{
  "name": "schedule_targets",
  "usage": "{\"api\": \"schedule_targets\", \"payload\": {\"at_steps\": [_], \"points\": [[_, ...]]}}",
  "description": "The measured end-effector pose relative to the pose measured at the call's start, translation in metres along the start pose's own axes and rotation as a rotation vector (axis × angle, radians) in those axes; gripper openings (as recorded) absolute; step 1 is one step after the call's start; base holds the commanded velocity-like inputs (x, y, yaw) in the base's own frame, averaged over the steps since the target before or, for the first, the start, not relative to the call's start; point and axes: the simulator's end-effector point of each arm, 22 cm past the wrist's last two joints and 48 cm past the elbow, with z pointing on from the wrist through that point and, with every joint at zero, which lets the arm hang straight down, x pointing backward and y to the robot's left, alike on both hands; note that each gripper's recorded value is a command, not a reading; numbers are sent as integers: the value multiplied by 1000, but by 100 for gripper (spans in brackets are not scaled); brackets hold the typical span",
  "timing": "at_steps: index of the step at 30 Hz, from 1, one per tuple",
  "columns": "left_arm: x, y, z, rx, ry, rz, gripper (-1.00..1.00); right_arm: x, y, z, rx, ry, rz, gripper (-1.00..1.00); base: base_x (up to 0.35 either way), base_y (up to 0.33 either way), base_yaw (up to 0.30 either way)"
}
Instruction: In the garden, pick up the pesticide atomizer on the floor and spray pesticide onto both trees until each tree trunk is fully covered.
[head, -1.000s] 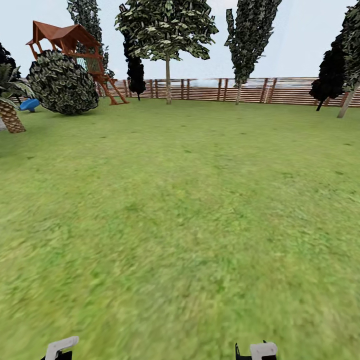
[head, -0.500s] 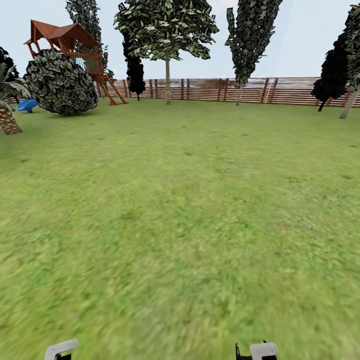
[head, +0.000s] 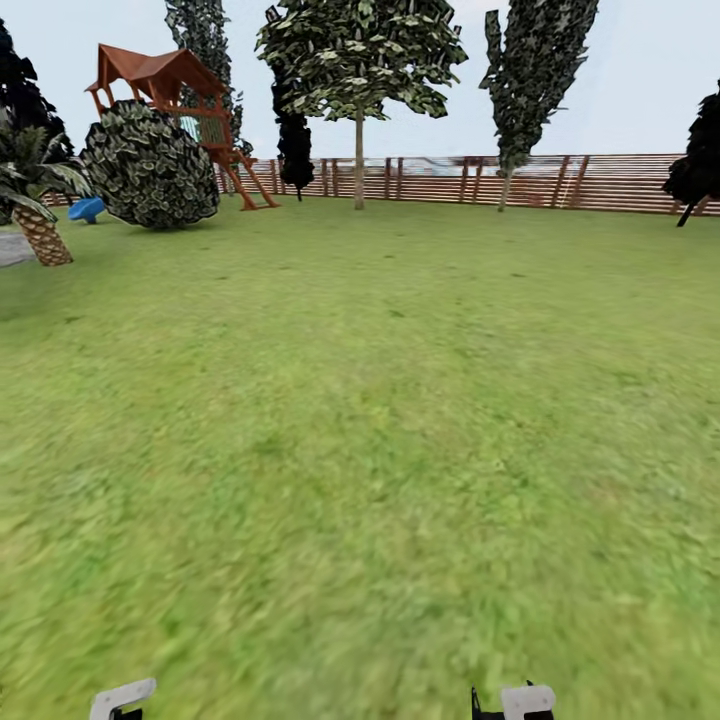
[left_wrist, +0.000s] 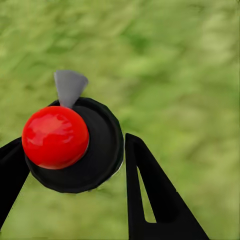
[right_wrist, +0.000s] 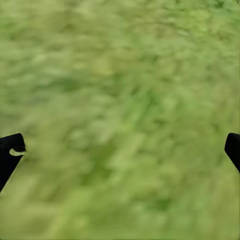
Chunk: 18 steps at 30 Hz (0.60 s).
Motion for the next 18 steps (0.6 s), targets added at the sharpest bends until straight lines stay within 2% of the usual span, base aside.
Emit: {"api": "schedule_targets", "payload": {"at_steps": [4, 18], "points": [[0, 0, 0, 0, 1, 0, -100, 0, 0, 0, 0, 0, 0, 100, 340, 0, 184], [1, 0, 0, 0, 2, 0, -100, 0, 0, 0, 0, 0, 0, 100, 340, 0, 5]]}}
